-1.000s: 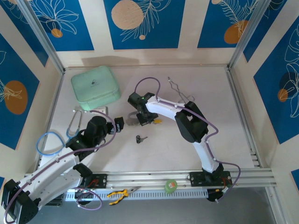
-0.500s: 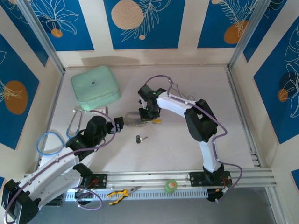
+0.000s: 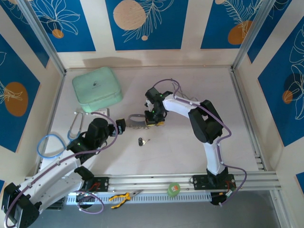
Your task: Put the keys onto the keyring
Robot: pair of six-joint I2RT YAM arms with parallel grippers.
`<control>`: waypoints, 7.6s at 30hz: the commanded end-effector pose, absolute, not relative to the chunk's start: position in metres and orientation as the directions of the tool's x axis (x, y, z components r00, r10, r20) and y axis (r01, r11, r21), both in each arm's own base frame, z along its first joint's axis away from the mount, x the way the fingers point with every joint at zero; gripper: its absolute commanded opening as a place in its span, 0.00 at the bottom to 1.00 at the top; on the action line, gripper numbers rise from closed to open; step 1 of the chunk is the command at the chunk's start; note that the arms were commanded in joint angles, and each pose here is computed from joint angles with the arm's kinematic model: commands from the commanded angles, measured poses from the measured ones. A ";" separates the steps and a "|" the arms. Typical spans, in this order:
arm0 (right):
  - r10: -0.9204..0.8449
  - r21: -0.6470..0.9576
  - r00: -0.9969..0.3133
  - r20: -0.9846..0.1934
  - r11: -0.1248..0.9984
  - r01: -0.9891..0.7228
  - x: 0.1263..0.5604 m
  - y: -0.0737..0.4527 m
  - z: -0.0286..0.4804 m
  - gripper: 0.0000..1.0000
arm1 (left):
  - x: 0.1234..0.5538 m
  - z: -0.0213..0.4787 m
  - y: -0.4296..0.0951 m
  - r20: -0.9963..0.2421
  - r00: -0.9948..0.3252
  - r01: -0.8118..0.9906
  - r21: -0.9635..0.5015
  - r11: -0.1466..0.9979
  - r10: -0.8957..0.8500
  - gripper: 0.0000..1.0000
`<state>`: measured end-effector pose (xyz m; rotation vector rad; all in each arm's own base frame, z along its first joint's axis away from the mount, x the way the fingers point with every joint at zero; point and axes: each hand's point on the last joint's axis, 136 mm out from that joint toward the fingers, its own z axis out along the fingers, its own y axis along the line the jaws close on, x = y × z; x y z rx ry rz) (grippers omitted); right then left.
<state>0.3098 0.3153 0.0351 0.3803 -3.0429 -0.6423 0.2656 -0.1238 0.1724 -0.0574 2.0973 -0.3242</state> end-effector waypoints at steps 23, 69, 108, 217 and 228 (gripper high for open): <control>-0.244 0.391 -0.970 -0.009 0.891 -0.228 0.302 0.312 0.034 0.18 | 0.266 0.173 -0.119 -0.836 -0.510 0.074 -0.275 0.959 -0.201 1.00; -0.317 0.352 -0.936 -0.153 0.867 -0.351 0.308 0.312 0.069 0.00 | 0.267 0.178 -0.116 -0.850 -0.494 0.082 -0.252 0.964 -0.181 1.00; -0.555 0.278 -0.582 -0.594 0.537 -0.797 0.265 0.276 0.214 0.00 | 0.257 0.243 -0.211 -0.970 -0.119 0.697 0.070 0.713 0.212 0.61; -0.741 0.040 -0.017 -0.672 -0.013 -0.999 0.195 0.305 0.180 0.00 | 0.195 0.169 -0.290 -0.959 -0.016 0.978 0.044 0.205 0.284 0.34; -0.737 0.020 0.028 -0.675 -0.057 -0.998 0.191 0.311 0.180 0.00 | 0.191 0.168 -0.293 -0.961 0.000 0.985 0.048 0.167 0.278 0.23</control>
